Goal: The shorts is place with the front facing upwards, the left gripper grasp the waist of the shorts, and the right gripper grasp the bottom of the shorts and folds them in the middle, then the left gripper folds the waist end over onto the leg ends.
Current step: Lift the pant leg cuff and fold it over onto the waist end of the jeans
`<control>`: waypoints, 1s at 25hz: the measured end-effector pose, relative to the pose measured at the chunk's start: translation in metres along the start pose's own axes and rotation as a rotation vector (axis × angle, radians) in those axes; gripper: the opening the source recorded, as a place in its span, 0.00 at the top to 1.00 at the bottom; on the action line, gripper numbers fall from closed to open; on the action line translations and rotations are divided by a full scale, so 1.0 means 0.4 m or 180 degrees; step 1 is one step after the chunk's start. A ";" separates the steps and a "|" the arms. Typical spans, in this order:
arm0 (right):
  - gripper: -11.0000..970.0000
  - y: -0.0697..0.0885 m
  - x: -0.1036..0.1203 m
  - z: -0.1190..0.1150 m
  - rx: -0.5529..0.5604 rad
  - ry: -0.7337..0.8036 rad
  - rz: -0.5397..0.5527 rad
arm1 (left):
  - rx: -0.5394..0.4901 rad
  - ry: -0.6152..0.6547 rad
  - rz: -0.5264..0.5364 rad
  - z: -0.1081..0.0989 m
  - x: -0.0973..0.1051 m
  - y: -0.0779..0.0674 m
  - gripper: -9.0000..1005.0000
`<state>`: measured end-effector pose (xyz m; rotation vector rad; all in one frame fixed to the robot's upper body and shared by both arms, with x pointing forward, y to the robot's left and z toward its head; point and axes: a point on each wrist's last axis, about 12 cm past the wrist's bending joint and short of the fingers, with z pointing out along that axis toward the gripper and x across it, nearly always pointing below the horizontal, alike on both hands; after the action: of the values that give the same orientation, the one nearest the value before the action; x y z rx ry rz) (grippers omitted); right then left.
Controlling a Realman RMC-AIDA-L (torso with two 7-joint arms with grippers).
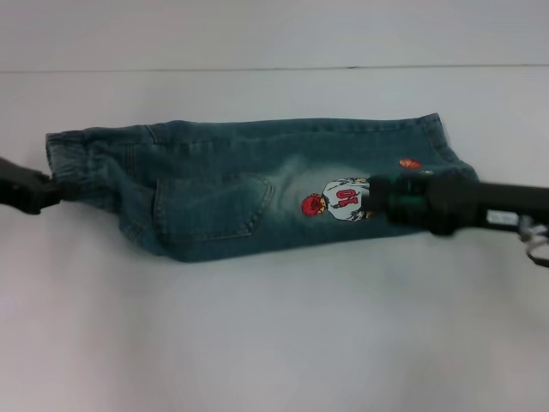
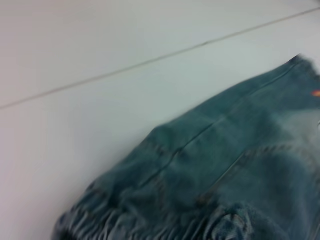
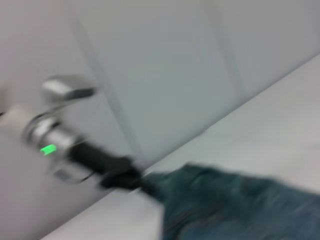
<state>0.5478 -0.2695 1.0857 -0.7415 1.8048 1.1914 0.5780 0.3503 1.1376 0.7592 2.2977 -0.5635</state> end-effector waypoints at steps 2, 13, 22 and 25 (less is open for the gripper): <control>0.45 -0.014 0.013 0.030 0.0282 -0.0220 0.0000 | 0.0082 -0.0079 0.0034 0.000 -0.015 -0.007 0.92; 0.71 -0.040 0.068 0.232 0.1320 -0.0667 -0.0205 | 0.0744 -0.0849 0.0289 -0.009 -0.149 -0.069 0.95; 0.99 0.016 0.059 0.395 0.1215 -0.0188 -0.0498 | 0.1124 -0.1190 0.0496 0.002 -0.243 -0.117 0.95; 0.99 0.040 0.061 0.429 0.1097 -0.0057 -0.0511 | 0.1192 -0.1209 0.0566 0.008 -0.264 -0.130 0.95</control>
<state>0.5773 -0.1052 1.0360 -0.6571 1.8348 0.7543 0.6116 0.2712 1.2179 0.9293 1.7776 -0.9784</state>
